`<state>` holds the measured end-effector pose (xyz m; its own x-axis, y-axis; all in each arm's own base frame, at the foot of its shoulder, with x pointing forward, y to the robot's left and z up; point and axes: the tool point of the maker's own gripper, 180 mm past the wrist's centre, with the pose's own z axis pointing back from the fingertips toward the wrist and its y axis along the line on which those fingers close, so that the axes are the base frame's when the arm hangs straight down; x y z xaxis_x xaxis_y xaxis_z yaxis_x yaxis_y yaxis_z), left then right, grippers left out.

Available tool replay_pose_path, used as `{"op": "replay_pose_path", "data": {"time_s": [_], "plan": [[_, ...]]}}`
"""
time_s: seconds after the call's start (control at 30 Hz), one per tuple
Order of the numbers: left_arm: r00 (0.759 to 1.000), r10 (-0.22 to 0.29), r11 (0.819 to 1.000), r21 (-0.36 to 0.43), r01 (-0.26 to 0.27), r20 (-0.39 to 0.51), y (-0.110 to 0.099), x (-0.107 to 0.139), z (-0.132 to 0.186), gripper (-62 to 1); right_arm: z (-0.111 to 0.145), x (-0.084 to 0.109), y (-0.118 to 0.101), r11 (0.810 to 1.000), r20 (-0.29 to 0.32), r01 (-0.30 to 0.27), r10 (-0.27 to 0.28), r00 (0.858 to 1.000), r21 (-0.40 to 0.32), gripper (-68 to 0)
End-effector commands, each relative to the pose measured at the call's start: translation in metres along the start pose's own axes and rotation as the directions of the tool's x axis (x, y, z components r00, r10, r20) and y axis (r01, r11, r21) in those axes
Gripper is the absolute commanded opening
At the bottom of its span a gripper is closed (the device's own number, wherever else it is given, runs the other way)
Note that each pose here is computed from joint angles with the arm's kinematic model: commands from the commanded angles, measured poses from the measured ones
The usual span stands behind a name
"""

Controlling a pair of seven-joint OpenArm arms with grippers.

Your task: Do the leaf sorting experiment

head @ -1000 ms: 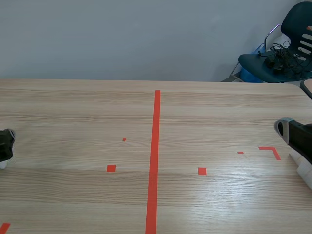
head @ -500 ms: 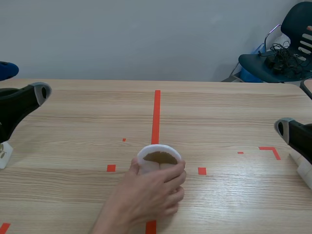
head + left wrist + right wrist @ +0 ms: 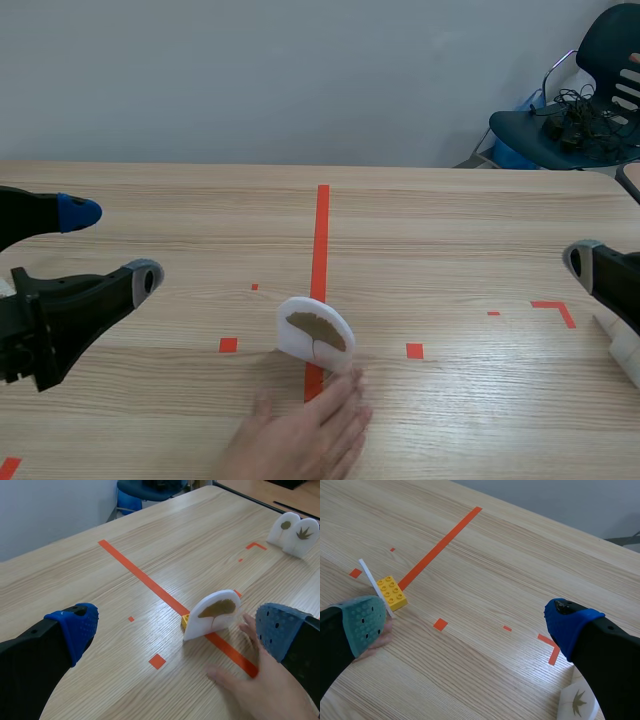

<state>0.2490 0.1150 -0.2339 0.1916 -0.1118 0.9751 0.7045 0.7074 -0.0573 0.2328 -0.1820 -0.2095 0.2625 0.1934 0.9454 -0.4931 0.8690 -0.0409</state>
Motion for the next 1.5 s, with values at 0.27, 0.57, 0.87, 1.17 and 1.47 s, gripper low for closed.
{"op": "replay_pose_path", "data": {"time_s": [0.27,0.57,0.87,1.17,1.47], "plan": [[0.999,0.003,1.0,0.006,-0.003,0.035,0.003,0.008,0.0,1.4,-0.026,-0.016,0.042,0.991,-0.031,-0.001,0.005,1.0,0.131,0.4],[0.999,0.003,1.0,0.006,-0.003,0.035,0.003,0.008,0.0,1.4,-0.083,-0.057,0.105,0.957,-0.037,0.002,0.009,0.999,0.289,0.4],[0.999,0.003,1.0,0.009,-0.003,0.035,0.004,0.008,0.0,1.4,-0.155,-0.097,0.151,0.939,-0.062,0.044,-0.025,0.998,0.34,0.4],[0.999,0.004,0.999,0.035,-0.006,0.035,0.008,0.008,0.0,1.4,-0.173,-0.112,0.169,0.935,-0.09,0.061,-0.031,0.995,0.35,-39.4],[0.999,0.005,0.999,0.035,-0.006,0.036,0.008,0.008,0.0,1.4,-0.172,-0.093,0.14,0.96,-0.032,0.042,-0.035,0.999,0.278,-64.2]]}}
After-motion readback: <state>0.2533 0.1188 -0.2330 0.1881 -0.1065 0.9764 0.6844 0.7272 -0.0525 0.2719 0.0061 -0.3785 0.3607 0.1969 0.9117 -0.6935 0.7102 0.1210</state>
